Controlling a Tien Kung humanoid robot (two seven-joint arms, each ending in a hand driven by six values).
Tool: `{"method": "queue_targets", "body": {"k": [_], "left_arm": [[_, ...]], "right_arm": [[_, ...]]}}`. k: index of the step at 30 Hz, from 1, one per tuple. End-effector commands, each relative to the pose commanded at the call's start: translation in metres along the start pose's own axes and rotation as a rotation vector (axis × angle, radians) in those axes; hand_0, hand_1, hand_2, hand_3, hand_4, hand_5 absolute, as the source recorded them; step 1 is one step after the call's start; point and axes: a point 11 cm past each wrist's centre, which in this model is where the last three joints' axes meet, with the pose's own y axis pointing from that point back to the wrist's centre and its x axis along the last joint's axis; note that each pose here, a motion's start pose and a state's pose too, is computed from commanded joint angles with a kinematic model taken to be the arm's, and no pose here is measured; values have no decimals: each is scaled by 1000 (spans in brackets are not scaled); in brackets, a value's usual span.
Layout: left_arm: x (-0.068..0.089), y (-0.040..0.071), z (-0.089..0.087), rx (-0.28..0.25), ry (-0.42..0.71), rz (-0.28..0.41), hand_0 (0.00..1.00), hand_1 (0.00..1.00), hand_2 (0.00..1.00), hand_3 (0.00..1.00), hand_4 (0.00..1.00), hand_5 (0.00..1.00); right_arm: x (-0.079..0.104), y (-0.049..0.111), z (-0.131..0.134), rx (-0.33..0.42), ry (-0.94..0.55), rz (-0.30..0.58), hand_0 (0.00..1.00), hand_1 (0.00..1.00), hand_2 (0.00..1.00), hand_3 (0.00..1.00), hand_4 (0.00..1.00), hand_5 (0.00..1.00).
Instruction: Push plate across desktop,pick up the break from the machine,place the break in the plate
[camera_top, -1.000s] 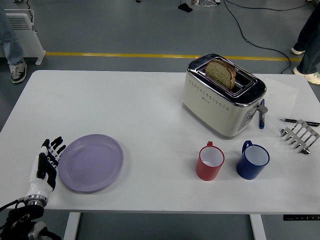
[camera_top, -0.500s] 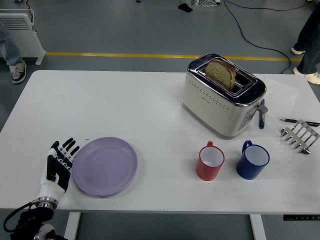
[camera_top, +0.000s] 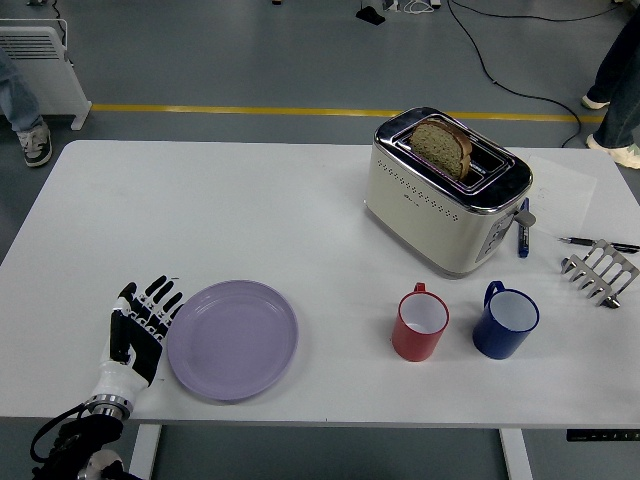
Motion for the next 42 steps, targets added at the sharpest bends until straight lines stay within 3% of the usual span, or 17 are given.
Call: {"method": "queue_targets", "body": {"k": [34,42], "left_arm": [[-31,-16,-12,47,72,-102,790,798,820,756,582,998],[-34,-15,-17,67,88,-113,785,796,818,753,584,998]], "right_arm": [[-2,0,0,3,-16,-3,738,719,712,713,494,523],[0,0,-1,6,-16,1,738,718,712,714,494,524]]}}
